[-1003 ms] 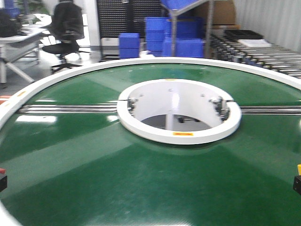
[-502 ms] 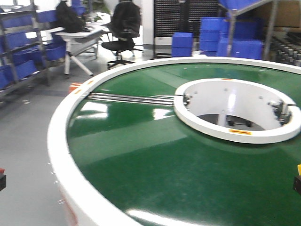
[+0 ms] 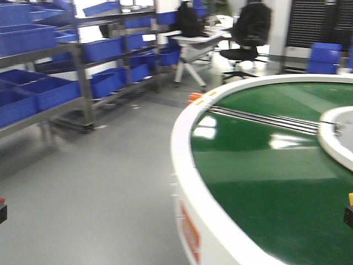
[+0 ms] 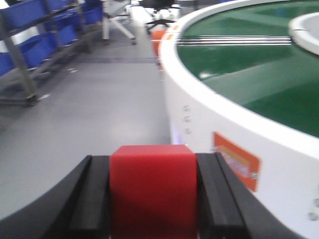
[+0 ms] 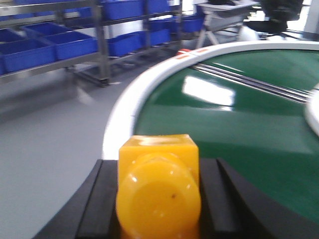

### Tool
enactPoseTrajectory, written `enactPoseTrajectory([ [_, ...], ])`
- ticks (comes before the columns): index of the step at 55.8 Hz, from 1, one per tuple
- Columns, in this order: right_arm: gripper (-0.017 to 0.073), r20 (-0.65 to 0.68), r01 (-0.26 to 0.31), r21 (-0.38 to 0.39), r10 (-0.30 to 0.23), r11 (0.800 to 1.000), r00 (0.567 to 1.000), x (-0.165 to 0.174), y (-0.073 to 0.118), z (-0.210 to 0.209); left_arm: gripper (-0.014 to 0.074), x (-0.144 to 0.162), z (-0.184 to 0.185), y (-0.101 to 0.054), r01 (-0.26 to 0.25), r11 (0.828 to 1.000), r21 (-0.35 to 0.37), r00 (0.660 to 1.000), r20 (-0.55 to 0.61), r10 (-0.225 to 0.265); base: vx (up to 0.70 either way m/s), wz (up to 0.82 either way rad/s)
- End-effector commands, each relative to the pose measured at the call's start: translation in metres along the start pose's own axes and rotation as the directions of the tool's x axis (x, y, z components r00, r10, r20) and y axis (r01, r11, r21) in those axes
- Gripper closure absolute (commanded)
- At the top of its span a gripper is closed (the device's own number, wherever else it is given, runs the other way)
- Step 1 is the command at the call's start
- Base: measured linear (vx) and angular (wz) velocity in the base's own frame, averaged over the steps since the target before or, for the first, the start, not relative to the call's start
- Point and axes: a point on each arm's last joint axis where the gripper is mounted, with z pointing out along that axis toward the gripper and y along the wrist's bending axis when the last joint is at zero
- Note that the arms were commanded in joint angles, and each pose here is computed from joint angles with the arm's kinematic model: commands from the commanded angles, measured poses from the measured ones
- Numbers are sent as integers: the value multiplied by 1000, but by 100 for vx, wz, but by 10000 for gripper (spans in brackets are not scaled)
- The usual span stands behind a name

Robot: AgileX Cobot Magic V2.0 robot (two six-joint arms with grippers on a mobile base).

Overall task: Pick red and yellow blocks into blue bin
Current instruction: 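Drive the base away from the table to the large blue bin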

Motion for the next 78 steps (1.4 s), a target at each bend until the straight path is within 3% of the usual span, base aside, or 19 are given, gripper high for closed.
enactPoseTrajectory([
  [1, 570, 111, 12, 14, -13, 1000, 994, -17, -1, -3, 591, -16, -4, 2, 22, 1000, -20, 993, 114, -20, 0, 82],
  [35, 570, 111, 13, 14, -14, 1000, 994, -17, -1, -3, 591, -16, -4, 2, 22, 1000, -20, 993, 114, -20, 10, 69],
  [78, 570, 111, 14, 14, -15, 1000, 994, -17, -1, -3, 592, -16, -4, 2, 22, 1000, -19, 993, 112, -20, 26, 42],
])
